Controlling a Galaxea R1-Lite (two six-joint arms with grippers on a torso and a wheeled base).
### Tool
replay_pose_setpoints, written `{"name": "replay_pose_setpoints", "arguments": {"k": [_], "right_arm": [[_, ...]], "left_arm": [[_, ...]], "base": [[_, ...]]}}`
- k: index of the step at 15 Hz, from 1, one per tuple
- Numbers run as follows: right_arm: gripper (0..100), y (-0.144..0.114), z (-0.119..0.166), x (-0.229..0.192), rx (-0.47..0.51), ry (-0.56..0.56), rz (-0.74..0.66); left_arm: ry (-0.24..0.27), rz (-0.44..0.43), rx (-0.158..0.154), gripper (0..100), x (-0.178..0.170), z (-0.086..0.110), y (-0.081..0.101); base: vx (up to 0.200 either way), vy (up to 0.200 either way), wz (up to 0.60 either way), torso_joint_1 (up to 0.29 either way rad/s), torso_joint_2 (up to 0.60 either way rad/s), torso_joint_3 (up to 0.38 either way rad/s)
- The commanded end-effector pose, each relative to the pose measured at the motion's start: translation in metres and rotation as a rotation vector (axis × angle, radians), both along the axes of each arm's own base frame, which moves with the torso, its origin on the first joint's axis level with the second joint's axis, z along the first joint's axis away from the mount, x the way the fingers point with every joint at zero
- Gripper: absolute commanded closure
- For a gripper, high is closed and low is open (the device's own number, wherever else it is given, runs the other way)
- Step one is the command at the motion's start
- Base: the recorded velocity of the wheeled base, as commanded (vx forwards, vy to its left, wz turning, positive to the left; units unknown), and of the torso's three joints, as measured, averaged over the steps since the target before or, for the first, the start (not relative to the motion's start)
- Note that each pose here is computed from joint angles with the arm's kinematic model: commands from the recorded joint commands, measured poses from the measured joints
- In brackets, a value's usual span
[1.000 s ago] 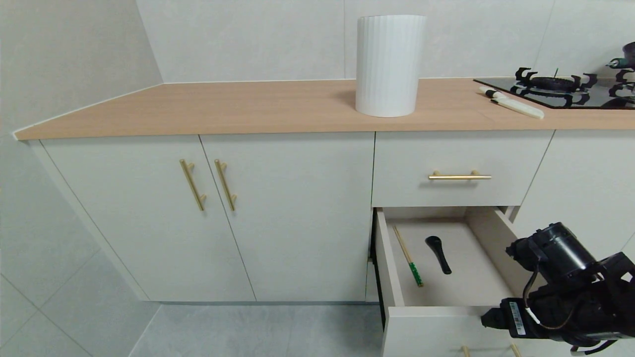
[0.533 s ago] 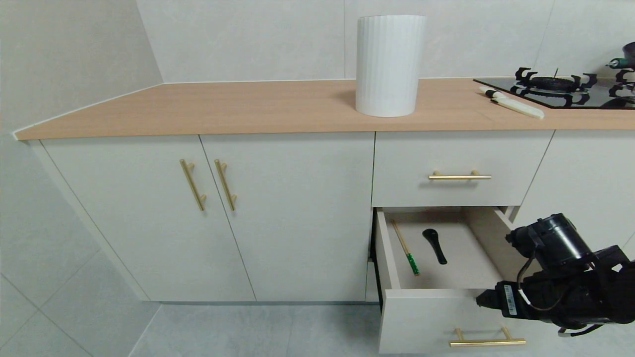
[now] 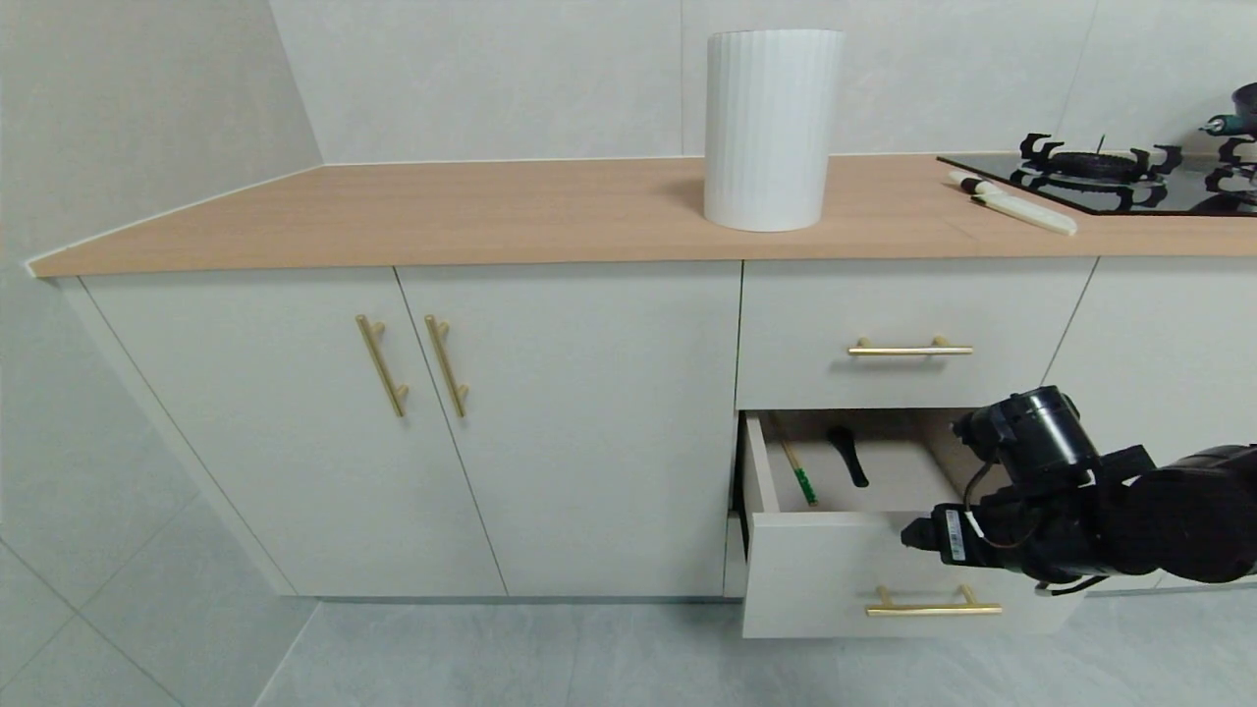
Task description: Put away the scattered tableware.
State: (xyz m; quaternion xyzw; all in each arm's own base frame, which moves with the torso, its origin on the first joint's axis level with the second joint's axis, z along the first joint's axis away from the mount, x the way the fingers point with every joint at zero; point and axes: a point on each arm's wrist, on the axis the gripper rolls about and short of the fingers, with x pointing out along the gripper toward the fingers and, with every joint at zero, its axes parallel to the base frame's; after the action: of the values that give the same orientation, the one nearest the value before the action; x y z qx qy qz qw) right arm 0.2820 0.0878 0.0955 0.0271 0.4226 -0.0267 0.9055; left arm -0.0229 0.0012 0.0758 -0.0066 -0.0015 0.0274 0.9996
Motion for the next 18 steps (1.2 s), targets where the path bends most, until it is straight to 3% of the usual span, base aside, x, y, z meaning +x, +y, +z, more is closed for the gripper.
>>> {"name": "replay_pose_setpoints", "arguments": {"k": [1, 12, 18], "right_arm": [[0, 0.004, -0.009, 0.020, -0.009, 0.012, 0.002], [0, -0.002, -0.004, 0.083, -0.013, -0.090, -0.020], [0, -0.001, -0.019, 0.106, -0.002, -0.237, -0.007]], "left_arm": [[0.001, 0.000, -0.001, 0, 0.000, 0.000, 0.000], [0.001, 0.000, -0.001, 0, 0.000, 0.000, 0.000], [0.001, 0.000, -0.001, 0, 0.000, 0.000, 0.000]], "base": [[0.000, 0.000, 0.00, 0.000, 0.00, 0.000], [0.000, 0.000, 0.00, 0.000, 0.00, 0.000], [0.000, 0.000, 0.00, 0.000, 0.00, 0.000]]}}
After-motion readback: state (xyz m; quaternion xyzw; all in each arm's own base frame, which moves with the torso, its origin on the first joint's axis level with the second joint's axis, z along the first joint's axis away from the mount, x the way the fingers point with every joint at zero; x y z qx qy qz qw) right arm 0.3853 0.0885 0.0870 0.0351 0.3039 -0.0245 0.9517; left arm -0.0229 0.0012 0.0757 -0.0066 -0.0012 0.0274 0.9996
